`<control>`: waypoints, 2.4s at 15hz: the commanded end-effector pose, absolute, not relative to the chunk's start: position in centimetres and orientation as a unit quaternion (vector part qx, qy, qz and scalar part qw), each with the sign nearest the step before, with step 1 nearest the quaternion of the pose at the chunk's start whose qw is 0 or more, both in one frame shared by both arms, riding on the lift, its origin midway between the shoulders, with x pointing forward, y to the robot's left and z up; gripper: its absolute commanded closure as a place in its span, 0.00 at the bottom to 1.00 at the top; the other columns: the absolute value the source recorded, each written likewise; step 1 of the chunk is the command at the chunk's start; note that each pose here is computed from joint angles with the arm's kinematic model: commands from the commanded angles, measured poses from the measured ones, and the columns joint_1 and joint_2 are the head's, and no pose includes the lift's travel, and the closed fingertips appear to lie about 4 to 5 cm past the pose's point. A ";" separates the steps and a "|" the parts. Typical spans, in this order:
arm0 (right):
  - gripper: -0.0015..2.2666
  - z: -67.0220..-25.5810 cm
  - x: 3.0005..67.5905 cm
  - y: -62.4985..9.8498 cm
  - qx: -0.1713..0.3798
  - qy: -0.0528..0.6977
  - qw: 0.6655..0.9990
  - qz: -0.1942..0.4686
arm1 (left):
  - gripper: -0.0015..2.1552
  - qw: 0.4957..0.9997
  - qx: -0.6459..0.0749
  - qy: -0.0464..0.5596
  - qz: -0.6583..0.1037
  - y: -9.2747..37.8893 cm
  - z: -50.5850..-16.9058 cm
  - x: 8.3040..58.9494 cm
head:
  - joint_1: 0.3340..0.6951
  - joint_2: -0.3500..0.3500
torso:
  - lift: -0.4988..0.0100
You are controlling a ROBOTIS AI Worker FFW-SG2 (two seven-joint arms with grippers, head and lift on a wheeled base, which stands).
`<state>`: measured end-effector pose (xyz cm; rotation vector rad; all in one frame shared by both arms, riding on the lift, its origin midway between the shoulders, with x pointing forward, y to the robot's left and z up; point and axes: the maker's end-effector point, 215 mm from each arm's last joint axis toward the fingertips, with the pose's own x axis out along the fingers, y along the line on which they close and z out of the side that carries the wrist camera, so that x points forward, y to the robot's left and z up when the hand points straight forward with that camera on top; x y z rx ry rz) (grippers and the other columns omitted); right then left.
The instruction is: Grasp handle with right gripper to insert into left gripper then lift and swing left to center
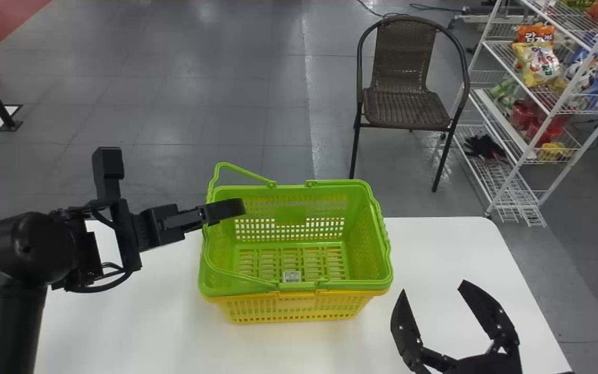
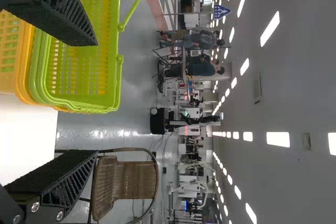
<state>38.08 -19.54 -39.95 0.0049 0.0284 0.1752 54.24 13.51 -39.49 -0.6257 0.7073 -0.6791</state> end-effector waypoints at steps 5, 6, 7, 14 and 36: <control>0.39 -40.3 39.9 -22.9 -0.004 0.018 0.998 0.058 | 0.06 0.823 -0.290 0.341 -0.349 10.4 -38.5 53.7 | 1.00 0.35 | 0.98; 0.63 -40.4 40.5 -23.6 -0.006 0.019 0.999 0.047 | 0.06 0.823 -0.289 0.340 -0.352 9.9 -38.4 53.7 | 1.00 0.32 | 0.98; 0.83 -40.6 41.1 -24.4 -0.010 0.021 0.999 0.037 | 0.06 0.824 -0.286 0.338 -0.355 9.6 -38.0 53.7 | 1.00 0.30 | 0.98; 0.99 -43.8 45.8 -27.1 -0.070 0.051 0.996 0.004 | 0.06 0.816 -0.271 0.346 -0.374 6.9 -37.7 52.9 | 1.00 0.19 | 0.98; 0.99 -51.0 54.5 -22.4 -0.200 0.123 0.969 0.071 | 0.06 0.808 -0.275 0.353 -0.384 6.0 -38.0 51.5 | 1.00 0.25 | 0.98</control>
